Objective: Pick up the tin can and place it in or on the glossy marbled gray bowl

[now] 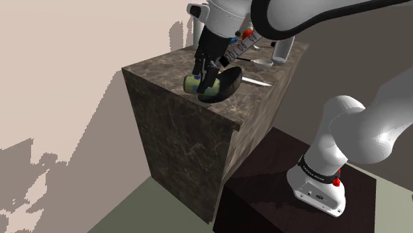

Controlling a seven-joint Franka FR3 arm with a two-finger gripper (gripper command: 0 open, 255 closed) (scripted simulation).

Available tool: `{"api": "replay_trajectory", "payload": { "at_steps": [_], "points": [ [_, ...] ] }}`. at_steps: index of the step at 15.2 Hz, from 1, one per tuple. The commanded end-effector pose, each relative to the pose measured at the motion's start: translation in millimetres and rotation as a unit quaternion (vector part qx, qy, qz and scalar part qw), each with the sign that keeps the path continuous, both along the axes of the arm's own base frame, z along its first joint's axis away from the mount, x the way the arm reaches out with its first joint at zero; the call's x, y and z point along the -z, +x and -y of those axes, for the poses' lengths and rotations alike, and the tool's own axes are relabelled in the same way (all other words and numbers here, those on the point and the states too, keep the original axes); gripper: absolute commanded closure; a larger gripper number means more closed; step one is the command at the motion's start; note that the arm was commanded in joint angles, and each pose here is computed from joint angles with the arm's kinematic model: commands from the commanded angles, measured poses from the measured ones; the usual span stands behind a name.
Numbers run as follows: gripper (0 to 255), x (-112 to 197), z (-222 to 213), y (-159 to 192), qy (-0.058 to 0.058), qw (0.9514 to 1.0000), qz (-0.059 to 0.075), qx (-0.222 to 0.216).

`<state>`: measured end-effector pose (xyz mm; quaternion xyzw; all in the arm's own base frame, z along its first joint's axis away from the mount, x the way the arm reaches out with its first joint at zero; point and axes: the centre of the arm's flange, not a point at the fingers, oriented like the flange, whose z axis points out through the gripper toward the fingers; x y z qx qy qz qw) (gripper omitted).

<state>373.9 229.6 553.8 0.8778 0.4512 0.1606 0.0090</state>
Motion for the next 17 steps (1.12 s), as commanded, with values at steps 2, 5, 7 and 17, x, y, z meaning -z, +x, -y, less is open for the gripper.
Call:
{"api": "replay_trajectory", "payload": {
  "at_steps": [2,5,7,17],
  "points": [
    [0,8.8,1.7,-2.5,-0.007,0.9999,-0.014,0.001],
    [0,8.8,1.7,-2.5,-0.007,0.9999,-0.014,0.001],
    [255,14.4,2.0,-2.8,-0.007,0.9999,-0.014,0.001],
    [0,-13.0,-23.9,21.1,-0.052,0.9957,-0.034,0.068]
  ]
}}
